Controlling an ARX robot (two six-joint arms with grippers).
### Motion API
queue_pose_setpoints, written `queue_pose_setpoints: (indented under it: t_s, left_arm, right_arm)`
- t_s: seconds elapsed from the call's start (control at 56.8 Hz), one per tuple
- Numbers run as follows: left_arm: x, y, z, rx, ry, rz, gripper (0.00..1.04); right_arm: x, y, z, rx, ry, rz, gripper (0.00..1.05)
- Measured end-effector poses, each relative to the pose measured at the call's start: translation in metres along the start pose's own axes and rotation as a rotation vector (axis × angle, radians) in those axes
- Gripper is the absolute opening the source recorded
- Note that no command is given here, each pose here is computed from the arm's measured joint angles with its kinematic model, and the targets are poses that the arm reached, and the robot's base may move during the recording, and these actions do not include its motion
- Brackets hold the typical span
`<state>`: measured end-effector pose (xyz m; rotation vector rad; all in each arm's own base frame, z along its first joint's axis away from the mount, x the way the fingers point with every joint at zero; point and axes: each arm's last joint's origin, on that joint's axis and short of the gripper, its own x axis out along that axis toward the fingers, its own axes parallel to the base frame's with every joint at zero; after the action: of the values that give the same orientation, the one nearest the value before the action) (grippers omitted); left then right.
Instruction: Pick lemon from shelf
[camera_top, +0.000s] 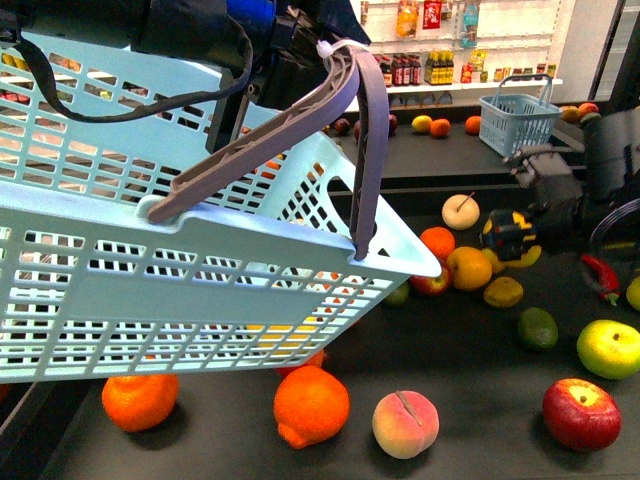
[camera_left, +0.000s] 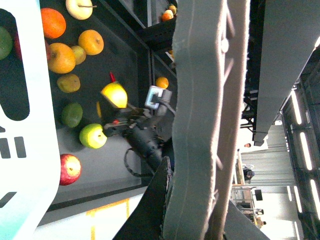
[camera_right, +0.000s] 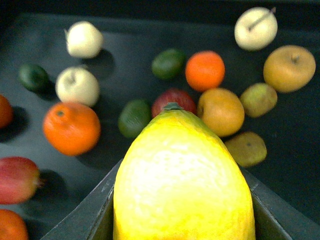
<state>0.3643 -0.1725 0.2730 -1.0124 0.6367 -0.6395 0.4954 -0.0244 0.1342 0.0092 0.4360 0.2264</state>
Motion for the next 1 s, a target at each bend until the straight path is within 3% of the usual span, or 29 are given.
queue_pose_setpoints:
  t_s: [0.158,0.246,0.37,0.387,0.422,0.792,1.003]
  left_arm:
    - [0.0,0.0,0.0,0.0,0.001,0.0,0.09]
    - [0.0,0.0,0.0,0.0,0.0,0.0,0.09]
    - [0.0,0.0,0.0,0.0,0.0,0.0,0.09]
    - [0.0,0.0,0.0,0.0,-0.001,0.001,0.09]
    - [0.0,0.0,0.0,0.0,0.0,0.0,0.09]
    - [0.0,0.001,0.0,-0.003,0.008,-0.002,0.09]
    - [0.002,0.002,-0.001,-0.007,0.014,0.0,0.09]
  right_arm:
    - [-0.039,0.025,0.046,0.027,-0.104,0.092,0.54]
    - [-0.063,0.06,0.068,0.029,-0.153,0.213,0.54]
    - [-0.075,0.103,0.067,0.024,-0.128,0.341,0.54]
    - [-0.074,0.134,0.052,0.017,-0.07,0.406,0.54]
    - [-0.073,0.142,0.049,0.016,-0.06,0.423,0.54]
    - [-0.075,0.185,0.032,0.006,-0.001,0.509,0.54]
    - [-0.077,0.186,0.029,0.012,-0.027,0.506,0.84]
